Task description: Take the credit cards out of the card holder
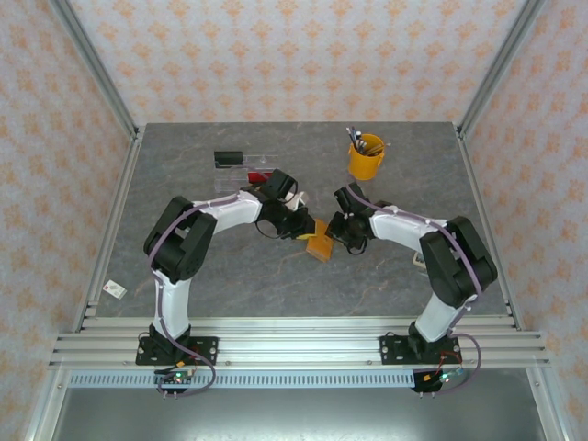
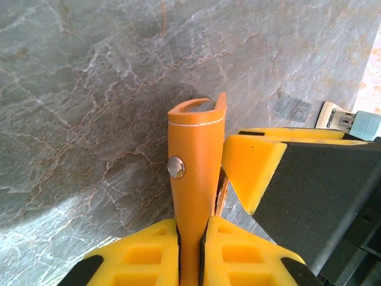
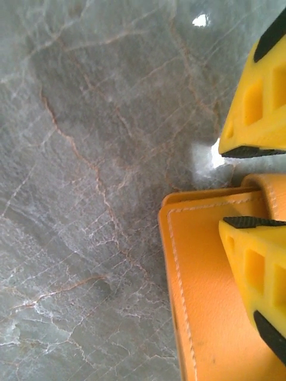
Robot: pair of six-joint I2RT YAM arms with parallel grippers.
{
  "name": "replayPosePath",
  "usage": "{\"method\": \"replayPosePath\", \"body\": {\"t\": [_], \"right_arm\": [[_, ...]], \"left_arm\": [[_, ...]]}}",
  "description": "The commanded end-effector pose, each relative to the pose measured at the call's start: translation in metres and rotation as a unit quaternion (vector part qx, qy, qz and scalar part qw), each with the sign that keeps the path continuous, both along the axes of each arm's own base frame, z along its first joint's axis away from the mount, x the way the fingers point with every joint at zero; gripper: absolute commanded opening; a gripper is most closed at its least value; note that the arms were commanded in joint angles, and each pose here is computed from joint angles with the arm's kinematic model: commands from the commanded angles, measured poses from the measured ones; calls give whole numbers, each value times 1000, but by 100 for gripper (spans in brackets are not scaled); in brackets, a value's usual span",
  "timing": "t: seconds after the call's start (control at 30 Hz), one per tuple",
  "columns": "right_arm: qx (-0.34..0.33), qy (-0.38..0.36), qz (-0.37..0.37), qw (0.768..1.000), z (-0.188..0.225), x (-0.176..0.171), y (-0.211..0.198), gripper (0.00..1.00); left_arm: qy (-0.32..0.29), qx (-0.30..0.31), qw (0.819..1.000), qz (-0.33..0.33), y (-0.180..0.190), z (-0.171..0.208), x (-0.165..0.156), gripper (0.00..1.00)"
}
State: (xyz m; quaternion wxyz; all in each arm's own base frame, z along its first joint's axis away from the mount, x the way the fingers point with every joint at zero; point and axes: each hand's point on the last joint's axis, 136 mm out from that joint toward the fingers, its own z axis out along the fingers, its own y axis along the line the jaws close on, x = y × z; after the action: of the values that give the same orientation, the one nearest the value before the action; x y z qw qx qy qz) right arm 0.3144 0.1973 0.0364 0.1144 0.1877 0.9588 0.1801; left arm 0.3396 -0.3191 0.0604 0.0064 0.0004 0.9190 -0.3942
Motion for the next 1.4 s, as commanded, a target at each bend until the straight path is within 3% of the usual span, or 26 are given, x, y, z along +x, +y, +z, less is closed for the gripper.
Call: {"method": "replayPosePath", "body": {"t": [0.0, 0.13, 0.27, 0.5, 0.7, 1.37], "right_arm": [[-13, -28, 17, 999, 30, 1, -4, 40], [28, -38, 50, 998, 49, -1, 13, 49], [57, -35, 66, 996, 54, -5, 28, 50], [82, -17, 82, 993, 47, -6, 42, 40], [66, -5, 90, 994, 38, -8, 43, 30], [-5, 21, 80, 997, 16, -5, 25, 21]], "left_arm": [[-41, 6, 999, -1, 5, 19, 3, 1], [-46, 10, 999, 1, 6, 22, 3, 0], [-47, 8, 999, 3, 6, 23, 4, 0], [-44, 8, 999, 1, 4, 22, 3, 0], [-43, 5, 999, 1, 3, 23, 2, 0], [-40, -7, 999, -2, -1, 27, 0, 0]]}}
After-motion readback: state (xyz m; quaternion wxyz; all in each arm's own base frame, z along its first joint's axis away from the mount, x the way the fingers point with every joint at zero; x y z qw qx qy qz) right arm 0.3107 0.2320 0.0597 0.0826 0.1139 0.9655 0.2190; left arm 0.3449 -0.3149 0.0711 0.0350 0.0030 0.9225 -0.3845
